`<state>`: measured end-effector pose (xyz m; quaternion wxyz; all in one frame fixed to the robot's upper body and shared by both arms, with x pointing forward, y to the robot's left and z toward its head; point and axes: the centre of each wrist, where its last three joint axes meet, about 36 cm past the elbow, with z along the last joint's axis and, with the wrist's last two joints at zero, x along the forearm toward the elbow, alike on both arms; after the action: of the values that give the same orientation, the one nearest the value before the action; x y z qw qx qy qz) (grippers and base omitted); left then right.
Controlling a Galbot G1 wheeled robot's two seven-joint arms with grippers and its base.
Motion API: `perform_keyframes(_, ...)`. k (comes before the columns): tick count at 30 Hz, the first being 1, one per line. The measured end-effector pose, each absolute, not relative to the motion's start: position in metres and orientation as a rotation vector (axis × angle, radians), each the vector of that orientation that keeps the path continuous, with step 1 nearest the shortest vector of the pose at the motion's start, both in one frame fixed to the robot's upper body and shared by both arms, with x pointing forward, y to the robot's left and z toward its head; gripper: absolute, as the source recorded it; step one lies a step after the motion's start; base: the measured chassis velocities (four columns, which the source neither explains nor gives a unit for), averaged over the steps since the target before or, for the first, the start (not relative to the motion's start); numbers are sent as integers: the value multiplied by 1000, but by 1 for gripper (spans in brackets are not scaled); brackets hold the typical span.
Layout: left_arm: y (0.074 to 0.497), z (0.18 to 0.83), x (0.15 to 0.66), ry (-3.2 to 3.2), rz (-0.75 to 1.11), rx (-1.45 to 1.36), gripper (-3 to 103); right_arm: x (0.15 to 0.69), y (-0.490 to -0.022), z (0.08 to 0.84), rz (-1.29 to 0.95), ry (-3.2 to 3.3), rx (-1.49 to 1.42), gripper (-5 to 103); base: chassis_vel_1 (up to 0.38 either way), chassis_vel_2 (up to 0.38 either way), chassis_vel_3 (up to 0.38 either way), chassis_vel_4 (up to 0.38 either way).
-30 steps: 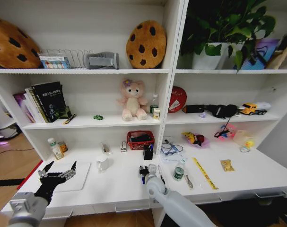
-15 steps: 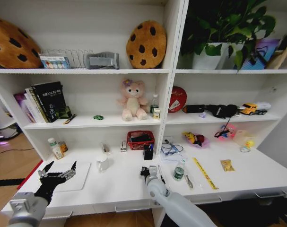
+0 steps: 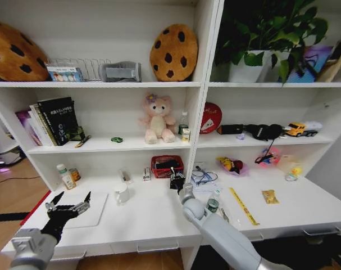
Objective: Organize the objects on the table.
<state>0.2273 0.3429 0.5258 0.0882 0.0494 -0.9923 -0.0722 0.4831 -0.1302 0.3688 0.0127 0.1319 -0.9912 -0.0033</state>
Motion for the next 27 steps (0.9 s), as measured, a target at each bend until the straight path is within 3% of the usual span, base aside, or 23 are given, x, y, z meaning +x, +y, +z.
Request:
perform_keyframes(11, 343, 526, 227, -2954, -215, 147, 100, 532, -124, 364, 10, -3223, 366, 12, 0, 0, 0, 0)
perform_keyframes(27, 343, 526, 227, -2954, -215, 147, 100, 561, -127, 331, 156, -3285, 283, 12, 0, 0, 0, 0)
